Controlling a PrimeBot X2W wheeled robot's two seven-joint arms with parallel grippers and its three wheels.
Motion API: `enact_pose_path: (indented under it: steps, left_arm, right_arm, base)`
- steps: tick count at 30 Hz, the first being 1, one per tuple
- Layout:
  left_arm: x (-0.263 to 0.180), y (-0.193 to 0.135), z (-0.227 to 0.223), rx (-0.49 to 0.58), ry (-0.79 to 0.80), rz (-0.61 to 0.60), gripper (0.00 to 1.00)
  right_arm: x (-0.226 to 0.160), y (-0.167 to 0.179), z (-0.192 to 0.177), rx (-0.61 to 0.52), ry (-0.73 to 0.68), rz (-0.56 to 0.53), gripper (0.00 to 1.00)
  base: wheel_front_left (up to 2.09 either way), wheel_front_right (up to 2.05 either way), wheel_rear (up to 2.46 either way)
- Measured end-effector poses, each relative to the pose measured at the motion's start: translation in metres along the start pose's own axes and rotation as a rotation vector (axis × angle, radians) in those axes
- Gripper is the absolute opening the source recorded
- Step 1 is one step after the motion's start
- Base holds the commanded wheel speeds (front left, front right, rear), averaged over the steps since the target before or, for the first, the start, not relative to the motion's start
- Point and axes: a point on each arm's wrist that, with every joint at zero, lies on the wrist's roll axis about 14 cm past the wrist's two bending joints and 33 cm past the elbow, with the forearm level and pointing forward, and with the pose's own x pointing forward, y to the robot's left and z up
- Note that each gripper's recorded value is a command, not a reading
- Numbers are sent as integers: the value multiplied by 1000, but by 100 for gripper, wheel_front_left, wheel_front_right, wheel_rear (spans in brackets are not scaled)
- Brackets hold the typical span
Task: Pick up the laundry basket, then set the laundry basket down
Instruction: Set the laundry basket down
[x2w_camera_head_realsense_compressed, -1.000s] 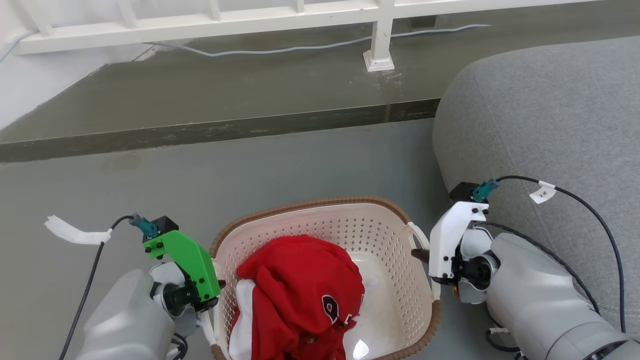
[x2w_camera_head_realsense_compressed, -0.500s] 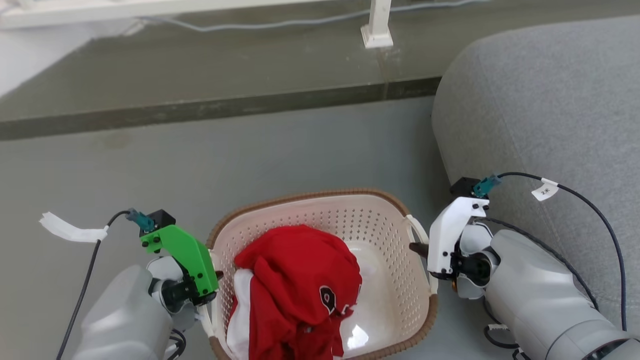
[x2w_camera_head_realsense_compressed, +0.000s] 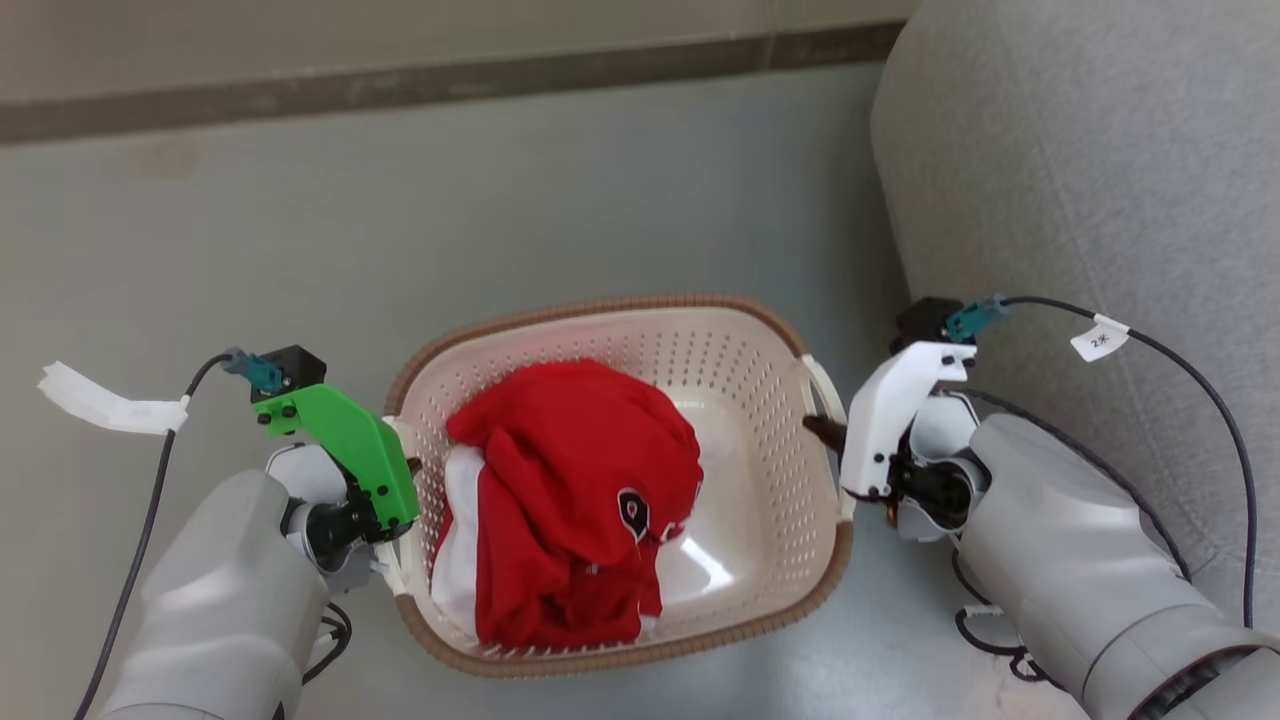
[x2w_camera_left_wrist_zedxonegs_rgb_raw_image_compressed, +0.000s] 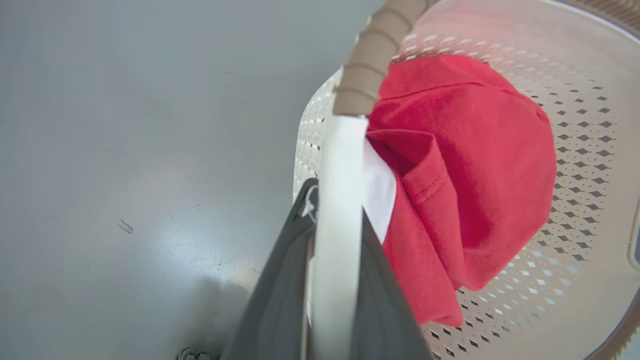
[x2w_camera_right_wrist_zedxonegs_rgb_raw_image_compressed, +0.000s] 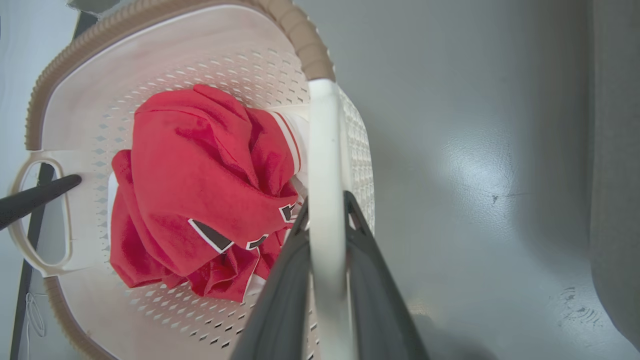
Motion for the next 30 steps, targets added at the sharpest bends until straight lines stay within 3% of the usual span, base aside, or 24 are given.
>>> enact_pose_path:
  steps: [11,30]
  left_arm:
    - [36,22,-9,-53,11,12,0]
    - [106,61,12,-12,-79,27,0]
  right_arm:
    - [33,-10,0,-29,-31,-5,0]
    - [103,-40,-5,-54,-18,-51,0]
  base:
    - [0,0,0]
    - [0,0,0]
